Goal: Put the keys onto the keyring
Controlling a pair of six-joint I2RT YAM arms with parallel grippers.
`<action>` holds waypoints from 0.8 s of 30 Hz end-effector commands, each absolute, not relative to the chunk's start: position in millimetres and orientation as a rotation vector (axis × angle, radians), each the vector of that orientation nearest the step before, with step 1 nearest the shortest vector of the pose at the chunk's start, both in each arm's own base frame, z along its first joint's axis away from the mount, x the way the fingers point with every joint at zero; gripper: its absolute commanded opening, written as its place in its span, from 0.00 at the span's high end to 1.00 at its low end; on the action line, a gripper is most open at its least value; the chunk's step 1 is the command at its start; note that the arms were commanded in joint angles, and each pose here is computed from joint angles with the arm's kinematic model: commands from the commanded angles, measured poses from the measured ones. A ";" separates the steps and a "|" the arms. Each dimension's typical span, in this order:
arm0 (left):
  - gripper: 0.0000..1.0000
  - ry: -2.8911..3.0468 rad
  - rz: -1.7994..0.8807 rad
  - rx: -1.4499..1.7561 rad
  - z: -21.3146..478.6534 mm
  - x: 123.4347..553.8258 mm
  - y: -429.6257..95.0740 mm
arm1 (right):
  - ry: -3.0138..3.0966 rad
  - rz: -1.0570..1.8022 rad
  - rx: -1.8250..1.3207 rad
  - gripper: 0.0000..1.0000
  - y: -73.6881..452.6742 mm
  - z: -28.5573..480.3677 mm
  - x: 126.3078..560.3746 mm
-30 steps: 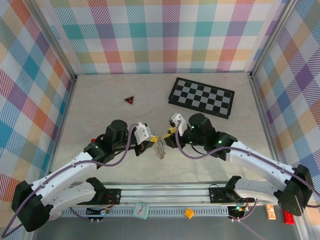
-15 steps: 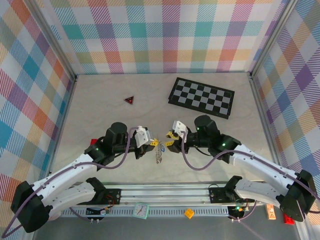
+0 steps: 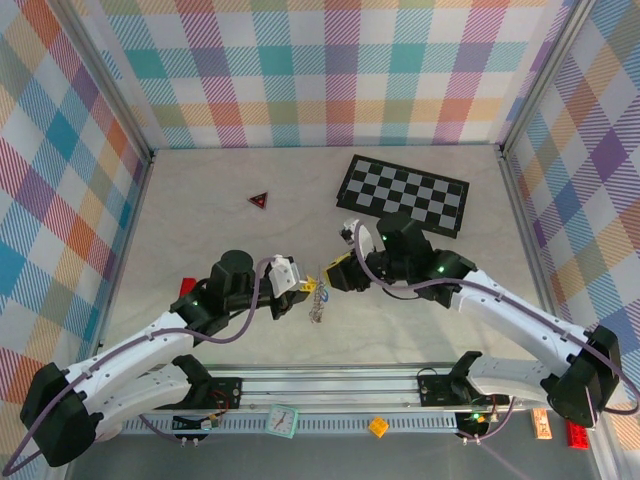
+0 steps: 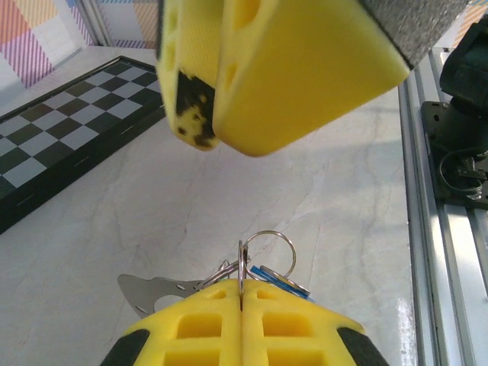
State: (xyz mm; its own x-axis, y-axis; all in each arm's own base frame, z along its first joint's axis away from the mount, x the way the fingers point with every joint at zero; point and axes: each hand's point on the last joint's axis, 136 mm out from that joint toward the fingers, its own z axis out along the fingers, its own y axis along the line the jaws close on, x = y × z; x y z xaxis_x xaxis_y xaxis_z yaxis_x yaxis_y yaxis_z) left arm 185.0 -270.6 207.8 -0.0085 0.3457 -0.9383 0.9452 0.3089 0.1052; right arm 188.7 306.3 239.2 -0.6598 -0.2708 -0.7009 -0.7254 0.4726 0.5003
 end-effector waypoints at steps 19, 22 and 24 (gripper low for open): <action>1.00 1.481 -0.724 1.157 226.9 188.8 -276.8 | 2.406 1.260 -0.682 0.80 317.9 229.9 179.9; 1.00 1.478 -0.725 1.157 227.4 188.7 -277.3 | 2.414 1.247 -0.675 0.85 317.4 227.1 181.4; 1.00 1.478 -0.725 1.157 227.5 188.6 -277.2 | 2.416 1.243 -0.675 0.89 317.6 226.3 181.6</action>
State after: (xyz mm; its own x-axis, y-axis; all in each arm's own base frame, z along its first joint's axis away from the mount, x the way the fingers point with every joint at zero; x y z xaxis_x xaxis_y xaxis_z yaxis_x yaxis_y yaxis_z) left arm 190.7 -271.6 213.1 0.0002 0.3254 -0.9456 0.9285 0.3510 0.1210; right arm 178.5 312.7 217.8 -0.8354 -0.2619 -0.4833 -0.5442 0.5181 0.6598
